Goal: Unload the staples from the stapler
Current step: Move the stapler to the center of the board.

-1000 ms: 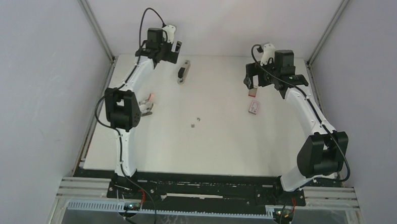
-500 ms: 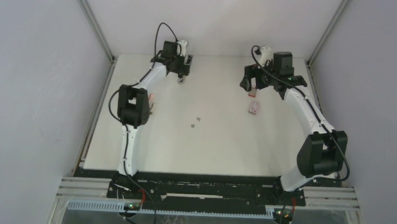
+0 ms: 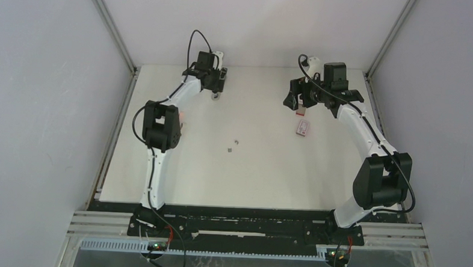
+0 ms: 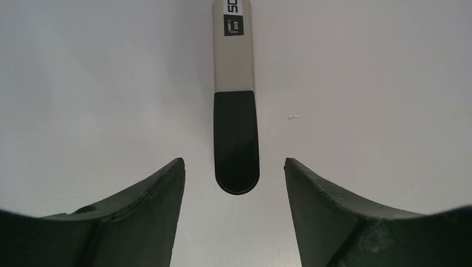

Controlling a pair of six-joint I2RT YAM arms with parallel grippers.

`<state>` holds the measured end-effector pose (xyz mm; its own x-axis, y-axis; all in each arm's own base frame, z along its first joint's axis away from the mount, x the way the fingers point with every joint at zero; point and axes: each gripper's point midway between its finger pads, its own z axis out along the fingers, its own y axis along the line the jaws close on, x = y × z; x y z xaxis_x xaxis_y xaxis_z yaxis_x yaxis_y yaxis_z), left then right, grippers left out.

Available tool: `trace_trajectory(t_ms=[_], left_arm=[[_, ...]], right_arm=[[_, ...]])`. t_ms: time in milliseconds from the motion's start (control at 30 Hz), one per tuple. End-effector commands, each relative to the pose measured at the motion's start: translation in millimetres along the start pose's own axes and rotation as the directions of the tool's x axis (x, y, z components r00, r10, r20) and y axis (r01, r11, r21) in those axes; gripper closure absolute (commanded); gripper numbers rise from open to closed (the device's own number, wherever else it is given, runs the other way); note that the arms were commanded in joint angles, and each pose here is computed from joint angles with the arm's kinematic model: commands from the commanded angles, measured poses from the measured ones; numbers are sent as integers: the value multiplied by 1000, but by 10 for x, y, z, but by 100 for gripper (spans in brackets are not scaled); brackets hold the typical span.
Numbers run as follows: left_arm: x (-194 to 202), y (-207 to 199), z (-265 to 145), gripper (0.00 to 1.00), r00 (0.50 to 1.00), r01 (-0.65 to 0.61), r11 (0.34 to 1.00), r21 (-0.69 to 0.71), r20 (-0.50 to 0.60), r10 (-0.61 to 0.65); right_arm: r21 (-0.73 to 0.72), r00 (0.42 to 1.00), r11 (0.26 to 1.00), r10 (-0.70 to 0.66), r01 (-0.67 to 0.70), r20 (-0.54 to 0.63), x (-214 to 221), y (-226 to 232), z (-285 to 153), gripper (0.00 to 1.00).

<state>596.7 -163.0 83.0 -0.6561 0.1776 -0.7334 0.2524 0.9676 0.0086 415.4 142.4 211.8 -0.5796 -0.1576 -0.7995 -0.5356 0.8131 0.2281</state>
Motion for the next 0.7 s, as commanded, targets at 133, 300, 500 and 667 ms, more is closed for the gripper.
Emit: trace_trajectory(t_ms=[133,300,500,667], left_arm=[[-306,-127,-125,40,998,4,1000,-16,62,-3],[-318,-87,-113,44,998,19,999,-44,60,-17],[-323,3,-76,49,998,46,994,-98,47,-41],[-328,17,-70,50,998,56,992,-109,43,-51]], right_arm=[[-43,999,999,3,-1,40,-122,114,-40,24],[-55,999,998,8,-5,43,-132,141,-56,26],[-68,999,998,8,-5,53,-160,184,-91,27],[-75,998,997,10,-5,61,-183,208,-121,28]])
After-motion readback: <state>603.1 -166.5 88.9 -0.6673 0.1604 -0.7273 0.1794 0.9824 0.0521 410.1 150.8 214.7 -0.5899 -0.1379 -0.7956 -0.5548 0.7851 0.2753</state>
